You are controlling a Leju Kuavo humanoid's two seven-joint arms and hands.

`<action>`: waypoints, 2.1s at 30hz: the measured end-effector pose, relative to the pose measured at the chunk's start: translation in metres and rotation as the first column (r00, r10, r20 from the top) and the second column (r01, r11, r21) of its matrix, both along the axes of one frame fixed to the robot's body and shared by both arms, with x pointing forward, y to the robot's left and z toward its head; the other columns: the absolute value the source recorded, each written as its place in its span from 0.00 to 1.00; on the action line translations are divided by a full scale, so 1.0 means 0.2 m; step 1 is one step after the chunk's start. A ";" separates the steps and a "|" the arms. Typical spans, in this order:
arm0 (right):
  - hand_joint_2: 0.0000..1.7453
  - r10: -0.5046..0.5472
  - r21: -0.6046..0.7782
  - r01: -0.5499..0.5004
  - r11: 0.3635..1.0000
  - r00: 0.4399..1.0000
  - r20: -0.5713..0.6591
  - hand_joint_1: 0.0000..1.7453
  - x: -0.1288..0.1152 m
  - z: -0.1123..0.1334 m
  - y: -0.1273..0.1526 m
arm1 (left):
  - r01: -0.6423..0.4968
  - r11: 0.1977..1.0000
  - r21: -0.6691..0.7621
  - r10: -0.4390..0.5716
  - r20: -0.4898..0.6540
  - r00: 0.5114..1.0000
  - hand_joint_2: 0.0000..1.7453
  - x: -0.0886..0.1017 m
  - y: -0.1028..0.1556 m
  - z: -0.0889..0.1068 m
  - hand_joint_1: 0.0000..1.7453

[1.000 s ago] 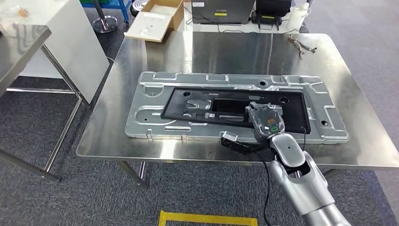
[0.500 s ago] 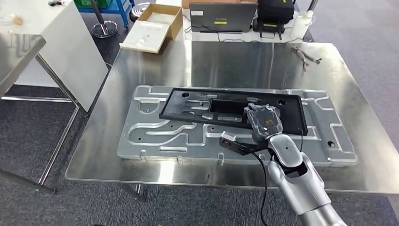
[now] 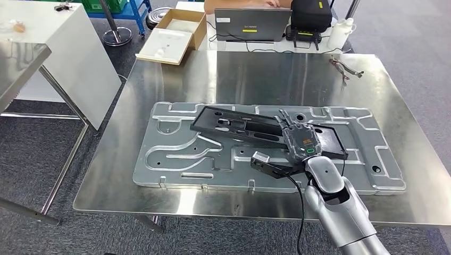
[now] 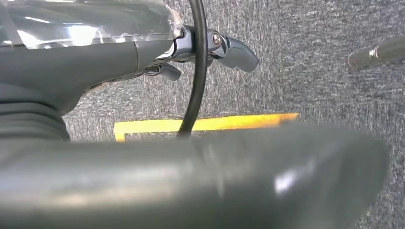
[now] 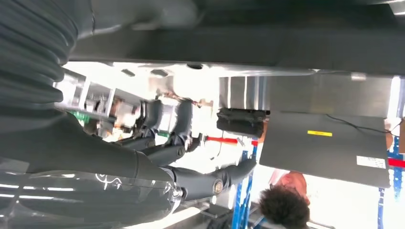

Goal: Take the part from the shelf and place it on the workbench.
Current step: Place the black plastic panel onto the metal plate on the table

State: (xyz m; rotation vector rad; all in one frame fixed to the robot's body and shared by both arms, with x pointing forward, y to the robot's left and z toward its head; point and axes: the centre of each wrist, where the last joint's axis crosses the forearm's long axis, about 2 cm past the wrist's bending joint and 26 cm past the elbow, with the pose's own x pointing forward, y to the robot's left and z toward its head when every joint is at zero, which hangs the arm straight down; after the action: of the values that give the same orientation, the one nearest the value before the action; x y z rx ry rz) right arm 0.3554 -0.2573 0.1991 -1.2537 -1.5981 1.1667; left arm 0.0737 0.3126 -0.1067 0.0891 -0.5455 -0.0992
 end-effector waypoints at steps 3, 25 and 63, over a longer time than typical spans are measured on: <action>1.00 -0.003 0.008 0.003 1.000 1.000 -0.002 0.00 0.00 0.00 0.00 | -0.001 1.000 -0.002 0.001 0.003 1.000 0.00 0.00 0.00 0.00 0.00; 1.00 -0.003 0.015 0.003 1.000 1.000 -0.028 0.00 -0.03 -0.05 0.00 | -0.023 0.999 -0.026 0.023 0.004 1.000 0.00 0.00 -0.01 0.00 0.00; 1.00 -0.010 0.023 0.011 1.000 0.998 -0.054 0.00 -0.06 -0.12 -0.01 | -0.024 0.999 -0.032 0.024 0.012 1.000 0.00 0.01 -0.02 0.00 0.00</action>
State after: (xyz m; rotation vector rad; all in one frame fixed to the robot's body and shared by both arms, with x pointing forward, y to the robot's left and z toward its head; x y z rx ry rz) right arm 0.3433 -0.2586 0.1751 -1.2049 -1.5593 1.1626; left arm 0.0763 0.3092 -0.1064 0.0654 -0.5583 -0.0664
